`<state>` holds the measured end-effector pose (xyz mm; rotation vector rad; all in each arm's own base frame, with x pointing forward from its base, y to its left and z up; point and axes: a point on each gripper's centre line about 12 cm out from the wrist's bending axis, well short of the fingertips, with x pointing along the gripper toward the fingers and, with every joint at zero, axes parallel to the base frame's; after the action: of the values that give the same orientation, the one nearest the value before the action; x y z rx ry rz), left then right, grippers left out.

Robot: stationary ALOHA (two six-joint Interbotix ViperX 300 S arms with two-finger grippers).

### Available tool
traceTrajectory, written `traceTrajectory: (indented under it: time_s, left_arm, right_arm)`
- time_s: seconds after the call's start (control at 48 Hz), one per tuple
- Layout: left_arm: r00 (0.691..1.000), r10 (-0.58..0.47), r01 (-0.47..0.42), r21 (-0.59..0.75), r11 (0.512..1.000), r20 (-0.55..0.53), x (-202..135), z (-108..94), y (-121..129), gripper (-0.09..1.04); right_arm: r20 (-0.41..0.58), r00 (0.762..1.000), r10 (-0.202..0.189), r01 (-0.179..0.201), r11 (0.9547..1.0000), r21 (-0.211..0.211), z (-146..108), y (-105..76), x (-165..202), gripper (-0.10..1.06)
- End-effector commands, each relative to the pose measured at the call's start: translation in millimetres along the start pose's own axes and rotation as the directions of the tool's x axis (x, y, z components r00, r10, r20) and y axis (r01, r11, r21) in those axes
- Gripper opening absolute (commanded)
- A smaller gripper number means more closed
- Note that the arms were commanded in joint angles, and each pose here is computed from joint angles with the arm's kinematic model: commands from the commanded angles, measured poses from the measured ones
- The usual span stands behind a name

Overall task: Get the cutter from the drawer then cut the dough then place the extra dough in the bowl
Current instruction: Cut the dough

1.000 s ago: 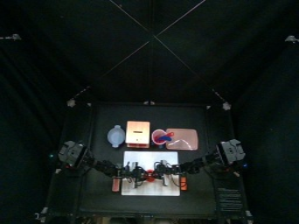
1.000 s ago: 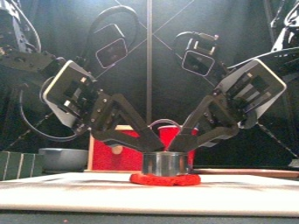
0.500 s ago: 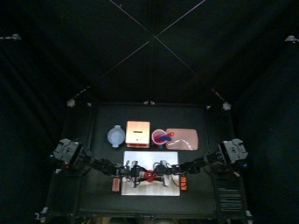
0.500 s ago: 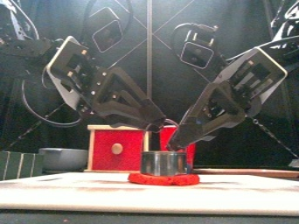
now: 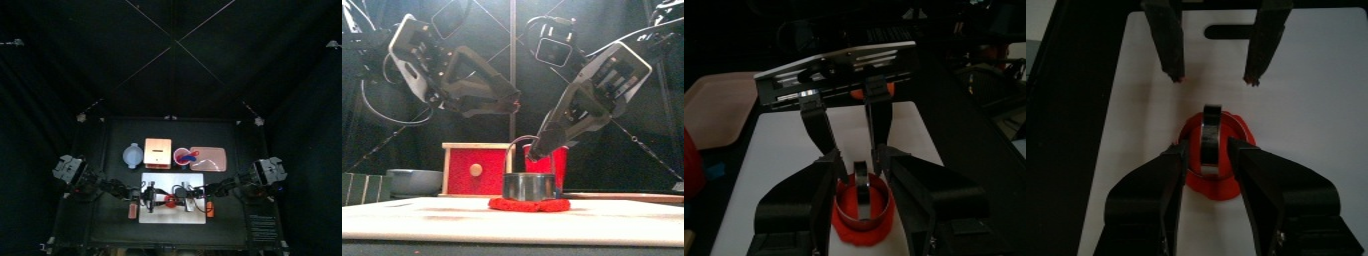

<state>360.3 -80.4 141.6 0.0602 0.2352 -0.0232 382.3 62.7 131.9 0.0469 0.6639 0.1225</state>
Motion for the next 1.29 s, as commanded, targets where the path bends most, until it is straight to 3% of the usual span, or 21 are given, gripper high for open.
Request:
traceTrajectory:
  time_s: [0.021,0.271,0.604,1.292]
  left_arm:
    - [1.000,0.027,-0.027,-0.016,1.000,0.008,-6.1,2.3,5.7,0.74]
    - [0.995,0.063,-0.063,-0.006,0.998,-0.072,-5.5,-23.3,9.9,0.62]
    - [0.974,0.030,-0.029,0.009,1.000,-0.225,17.1,-56.5,-1.1,0.60]
    - [0.939,0.019,-0.027,-0.017,0.999,-0.343,22.0,-76.6,-1.9,0.60]
  right_arm:
    - [0.023,1.000,-0.012,0.012,0.9999,0.007,26.8,-4.5,-10.6,0.76]
    - [-0.091,0.995,-0.027,0.029,0.9995,0.011,40.5,-4.7,-11.9,0.76]
    - [-0.137,0.990,-0.028,0.029,0.9996,0.007,55.4,-0.4,-10.9,0.76]
    - [-0.278,0.960,-0.037,0.037,0.9993,-0.003,51.5,3.4,6.8,0.76]
